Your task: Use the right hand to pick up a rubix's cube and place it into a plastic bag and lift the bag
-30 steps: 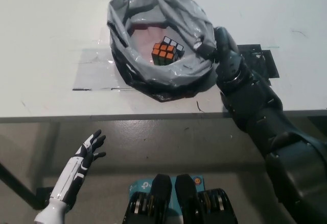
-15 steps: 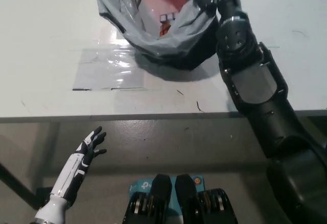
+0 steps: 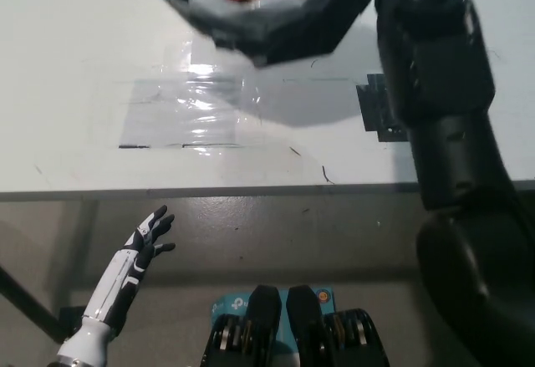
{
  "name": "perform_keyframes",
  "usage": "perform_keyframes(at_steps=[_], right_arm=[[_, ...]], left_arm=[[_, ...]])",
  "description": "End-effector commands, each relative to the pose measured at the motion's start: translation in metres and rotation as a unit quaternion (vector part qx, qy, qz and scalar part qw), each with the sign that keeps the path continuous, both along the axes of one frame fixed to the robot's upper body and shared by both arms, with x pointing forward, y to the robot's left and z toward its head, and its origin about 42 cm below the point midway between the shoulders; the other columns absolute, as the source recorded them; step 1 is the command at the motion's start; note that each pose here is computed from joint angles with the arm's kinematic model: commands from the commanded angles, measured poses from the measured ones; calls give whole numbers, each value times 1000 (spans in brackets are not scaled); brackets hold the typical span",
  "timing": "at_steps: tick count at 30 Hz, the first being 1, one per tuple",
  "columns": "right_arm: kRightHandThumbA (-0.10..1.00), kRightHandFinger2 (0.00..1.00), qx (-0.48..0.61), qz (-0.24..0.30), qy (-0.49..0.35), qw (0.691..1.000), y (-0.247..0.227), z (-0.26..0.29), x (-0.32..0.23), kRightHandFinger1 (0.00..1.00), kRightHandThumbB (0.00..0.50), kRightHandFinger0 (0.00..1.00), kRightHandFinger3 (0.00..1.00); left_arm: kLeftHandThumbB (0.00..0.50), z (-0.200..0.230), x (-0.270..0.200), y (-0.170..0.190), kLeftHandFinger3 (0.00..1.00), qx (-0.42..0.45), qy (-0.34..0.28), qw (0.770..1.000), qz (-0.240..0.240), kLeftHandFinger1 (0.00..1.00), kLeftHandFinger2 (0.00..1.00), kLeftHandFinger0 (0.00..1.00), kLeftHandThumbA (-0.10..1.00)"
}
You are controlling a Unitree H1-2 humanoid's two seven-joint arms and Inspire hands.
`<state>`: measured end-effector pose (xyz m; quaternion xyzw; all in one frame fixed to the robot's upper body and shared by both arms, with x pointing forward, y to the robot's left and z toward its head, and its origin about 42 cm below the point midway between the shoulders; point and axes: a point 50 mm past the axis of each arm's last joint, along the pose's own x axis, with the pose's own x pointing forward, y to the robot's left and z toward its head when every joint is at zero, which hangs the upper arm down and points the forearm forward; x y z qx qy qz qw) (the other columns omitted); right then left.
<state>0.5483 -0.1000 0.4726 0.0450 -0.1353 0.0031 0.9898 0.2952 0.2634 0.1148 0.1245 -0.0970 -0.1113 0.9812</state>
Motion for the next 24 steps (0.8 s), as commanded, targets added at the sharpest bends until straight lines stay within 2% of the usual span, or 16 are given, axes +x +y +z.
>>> perform_keyframes(at_steps=[1, 4, 8, 10, 12, 13, 14, 16, 19, 20, 21, 23, 24], right_arm=[[10, 738, 132, 112, -148, 974, 19, 198, -56, 290, 171, 0, 681], [-14, 747, 139, 107, -150, 973, 15, 201, -56, 293, 171, 0, 719], [-50, 740, 131, 93, -129, 979, 10, 172, -44, 308, 158, 0, 778], [-46, 740, 125, 88, -115, 981, 10, 159, -38, 328, 150, 0, 740], [-63, 775, 115, 82, -90, 986, 11, 135, -27, 346, 128, 0, 819], [-86, 840, 110, 83, -83, 987, 11, 121, -20, 376, 124, 0, 853], [-95, 821, 107, 84, -77, 988, 11, 112, -16, 370, 126, 0, 792], [-89, 717, 118, 85, -38, 989, 13, 85, -5, 299, 152, 0, 648], [-100, 654, 115, 86, -1, 990, 18, 46, 8, 220, 143, 0, 543], [-99, 610, 103, 85, 5, 991, 19, 35, 11, 188, 129, 0, 491], [-95, 544, 92, 80, 28, 992, 22, 13, 15, 152, 138, 0, 446], [-98, 530, 87, 74, 47, 992, 23, -2, 19, 141, 143, 0, 437], [-100, 540, 86, 71, 49, 993, 23, -8, 20, 148, 149, 0, 517]], left_arm=[[170, 19, 11, 3, 1000, 1, -35, 999, 1, 1000, 1000, 883, 999], [172, 20, 11, 3, 1000, 0, -33, 999, 0, 1000, 1000, 890, 993], [180, 21, 11, 2, 1000, -1, -31, 1000, -4, 1000, 1000, 904, 980], [171, 21, 11, 2, 1000, -1, -31, 999, -6, 1000, 1000, 907, 975], [177, 21, 11, 2, 1000, -1, -33, 999, -9, 1000, 1000, 909, 971], [179, 21, 12, 3, 1000, -3, -33, 999, -11, 1000, 1000, 910, 969], [178, 21, 12, 4, 1000, -3, -34, 999, -11, 1000, 1000, 910, 969], [179, 21, 13, 3, 1000, -2, -33, 999, -11, 1000, 1000, 910, 971], [172, 20, 14, 2, 1000, -5, -33, 999, -9, 1000, 1000, 904, 970], [171, 20, 13, 2, 1000, -5, -32, 999, -9, 1000, 1000, 904, 970], [162, 20, 12, 2, 1000, -4, -31, 999, -7, 1000, 1000, 900, 973], [160, 21, 12, 1, 1000, -3, -32, 999, -7, 1000, 1000, 899, 975], [168, 21, 13, 1, 1000, -1, -33, 999, -6, 1000, 1000, 891, 985]])
